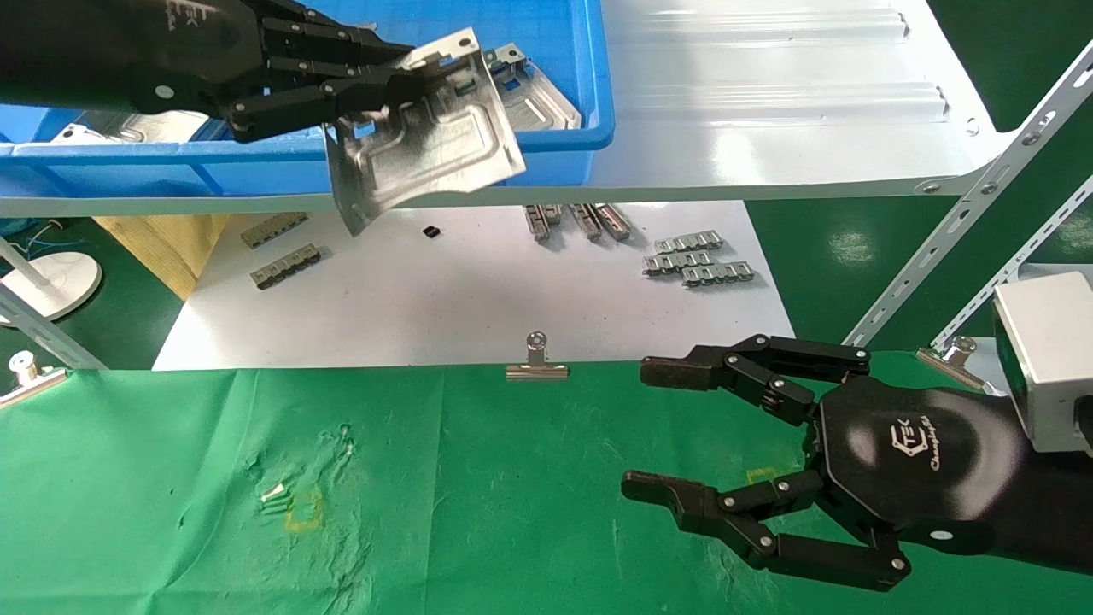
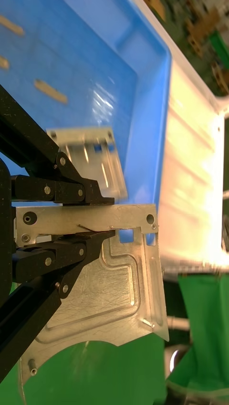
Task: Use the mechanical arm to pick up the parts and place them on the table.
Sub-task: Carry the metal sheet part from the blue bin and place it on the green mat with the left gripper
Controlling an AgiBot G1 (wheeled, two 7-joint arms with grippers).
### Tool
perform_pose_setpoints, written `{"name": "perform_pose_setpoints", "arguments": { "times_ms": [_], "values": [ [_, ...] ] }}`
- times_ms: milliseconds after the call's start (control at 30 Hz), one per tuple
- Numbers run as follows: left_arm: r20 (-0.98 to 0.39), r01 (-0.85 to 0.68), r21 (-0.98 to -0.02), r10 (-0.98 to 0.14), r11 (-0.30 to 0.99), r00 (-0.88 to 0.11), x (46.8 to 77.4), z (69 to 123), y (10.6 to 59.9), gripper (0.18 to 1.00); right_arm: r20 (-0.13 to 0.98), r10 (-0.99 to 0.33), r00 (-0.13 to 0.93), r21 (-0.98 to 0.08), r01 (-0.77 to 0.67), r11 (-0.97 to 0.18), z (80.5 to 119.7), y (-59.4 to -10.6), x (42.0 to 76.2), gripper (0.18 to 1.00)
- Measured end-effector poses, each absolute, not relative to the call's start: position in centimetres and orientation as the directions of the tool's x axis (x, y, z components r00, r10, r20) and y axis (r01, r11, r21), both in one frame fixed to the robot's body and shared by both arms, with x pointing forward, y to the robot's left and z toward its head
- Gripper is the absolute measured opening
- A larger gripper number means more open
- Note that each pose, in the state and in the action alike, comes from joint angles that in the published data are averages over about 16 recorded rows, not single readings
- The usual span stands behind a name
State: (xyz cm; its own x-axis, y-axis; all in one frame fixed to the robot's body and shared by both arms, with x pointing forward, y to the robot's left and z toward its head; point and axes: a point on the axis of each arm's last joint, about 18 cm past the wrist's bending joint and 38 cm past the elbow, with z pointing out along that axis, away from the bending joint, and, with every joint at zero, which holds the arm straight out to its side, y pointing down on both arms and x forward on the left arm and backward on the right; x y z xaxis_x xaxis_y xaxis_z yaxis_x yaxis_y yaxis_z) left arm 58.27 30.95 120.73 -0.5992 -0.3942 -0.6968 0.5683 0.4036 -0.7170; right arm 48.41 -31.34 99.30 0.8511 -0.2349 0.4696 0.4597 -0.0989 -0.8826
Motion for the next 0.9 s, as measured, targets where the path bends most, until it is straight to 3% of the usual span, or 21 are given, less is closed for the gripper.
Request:
{"name": "perform_pose_setpoints", "arguments": {
  "times_ms": [500,900],
  "values": [
    [-0.794,0.630,-0.561,-0.133,0.538,-0.593,56.4,110.0,33.1,0.270,0.470,-0.235,0.851,-0.883,0.460,-0.099,99.3,-31.3,48.4,0.880],
    [-0.792,0.587,-0.413,0.043,0.696,-0.608,59.3,101.7,35.9,0.270,0.470,-0.235,0.851,-0.883,0.460,-0.099,99.3,-31.3,48.4,0.986]
  ]
}}
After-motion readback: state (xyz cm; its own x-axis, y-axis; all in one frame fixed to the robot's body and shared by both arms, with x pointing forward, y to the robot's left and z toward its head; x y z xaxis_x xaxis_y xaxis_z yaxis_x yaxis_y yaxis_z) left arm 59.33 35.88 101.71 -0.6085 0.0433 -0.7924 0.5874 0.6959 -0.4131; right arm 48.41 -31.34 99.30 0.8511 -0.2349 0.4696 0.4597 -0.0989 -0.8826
